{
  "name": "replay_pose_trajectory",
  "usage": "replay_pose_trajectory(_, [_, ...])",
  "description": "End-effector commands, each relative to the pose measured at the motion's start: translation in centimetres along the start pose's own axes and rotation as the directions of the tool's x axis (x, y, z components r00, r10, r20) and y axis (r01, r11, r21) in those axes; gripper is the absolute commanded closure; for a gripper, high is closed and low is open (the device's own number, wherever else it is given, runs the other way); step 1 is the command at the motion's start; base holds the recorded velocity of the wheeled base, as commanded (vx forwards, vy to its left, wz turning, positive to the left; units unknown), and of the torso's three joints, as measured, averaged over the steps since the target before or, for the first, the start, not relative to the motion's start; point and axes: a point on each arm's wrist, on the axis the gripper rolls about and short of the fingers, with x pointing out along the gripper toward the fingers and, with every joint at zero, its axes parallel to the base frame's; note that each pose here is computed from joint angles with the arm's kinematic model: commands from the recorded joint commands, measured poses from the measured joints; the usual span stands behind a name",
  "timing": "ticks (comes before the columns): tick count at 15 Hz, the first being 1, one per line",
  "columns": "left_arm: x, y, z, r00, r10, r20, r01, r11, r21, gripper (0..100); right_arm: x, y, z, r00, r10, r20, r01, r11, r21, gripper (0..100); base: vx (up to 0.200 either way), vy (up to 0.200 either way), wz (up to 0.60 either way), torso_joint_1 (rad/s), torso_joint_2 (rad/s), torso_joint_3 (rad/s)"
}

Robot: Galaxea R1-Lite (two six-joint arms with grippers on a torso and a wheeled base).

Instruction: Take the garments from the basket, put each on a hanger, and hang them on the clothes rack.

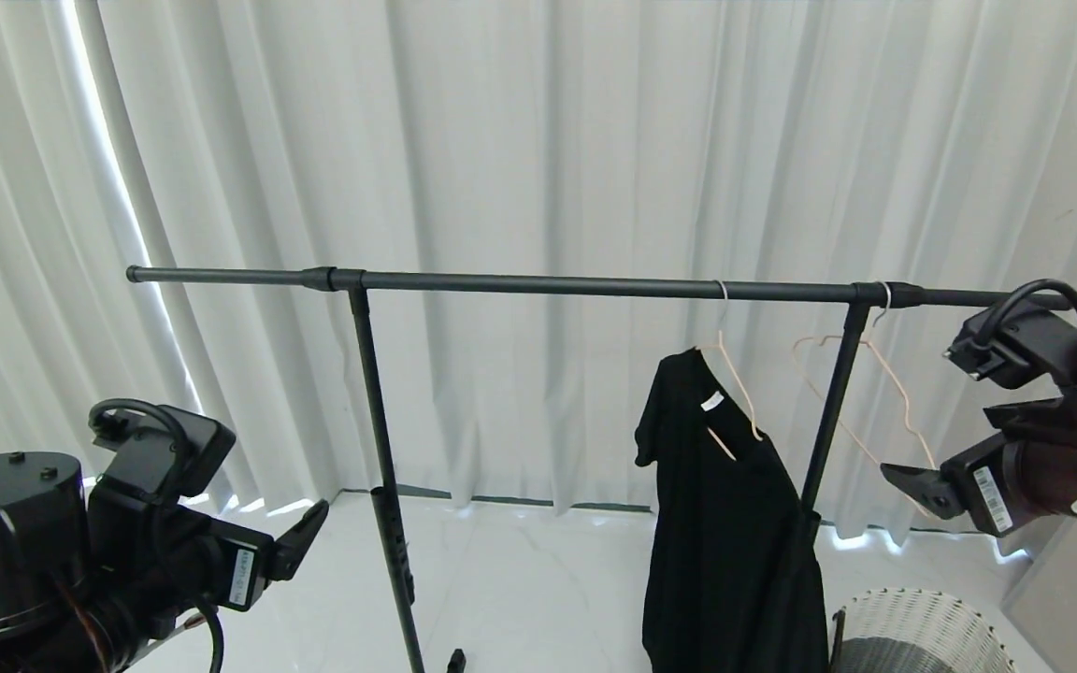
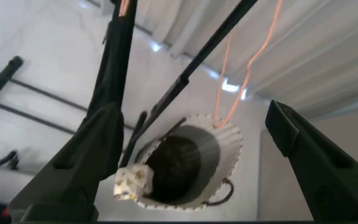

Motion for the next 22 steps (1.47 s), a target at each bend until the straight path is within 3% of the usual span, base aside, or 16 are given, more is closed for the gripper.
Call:
replay_pose_trajectory(1, [0.2,-0.1,-0.1,1.0,0.0,-0.009,0.0,1.0,0.002,0,-0.4,-0.6,-0.9,0.999,-0.029,0.015,0.029,0.999,-0.017,0,-0.2,0.0,0.0,0.036,0.0,0.017])
replay_pose_trajectory(4, [0.2,-0.1,-0.1,1.0,-0.002,-0.012,0.002,1.0,0.001,0,-0.2,-1.1,-0.9,0.998,-0.056,0.036,0.058,0.997,-0.046,0,-0.2,0.0,0.0,0.001,0.0,0.004])
replay_pose_trajectory(9, [0.3,-0.1,0.0,1.0,-0.003,-0.008,0.003,1.0,0.001,0,-1.9,-1.9,-1.7,0.993,-0.091,0.069,0.1,0.984,-0.144,0,0.0,0.0,0.0,0.0,0.0,0.0])
replay_pose_trajectory(12, [0.4,-0.1,0.0,1.0,-0.004,-0.013,0.004,1.0,0.002,0,-2.1,-1.9,-2.5,0.994,-0.09,0.058,0.098,0.983,-0.154,0,0.0,0.0,0.0,-0.07,0.17,0.093])
replay_pose_trajectory(22, [-0.1,-0.2,-1.0,0.999,0.002,-0.039,-0.002,1.0,0.006,0,-2.2,-1.9,-2.7,0.994,-0.096,0.056,0.103,0.983,-0.152,0,0.0,0.0,0.0,-0.227,0.51,0.275])
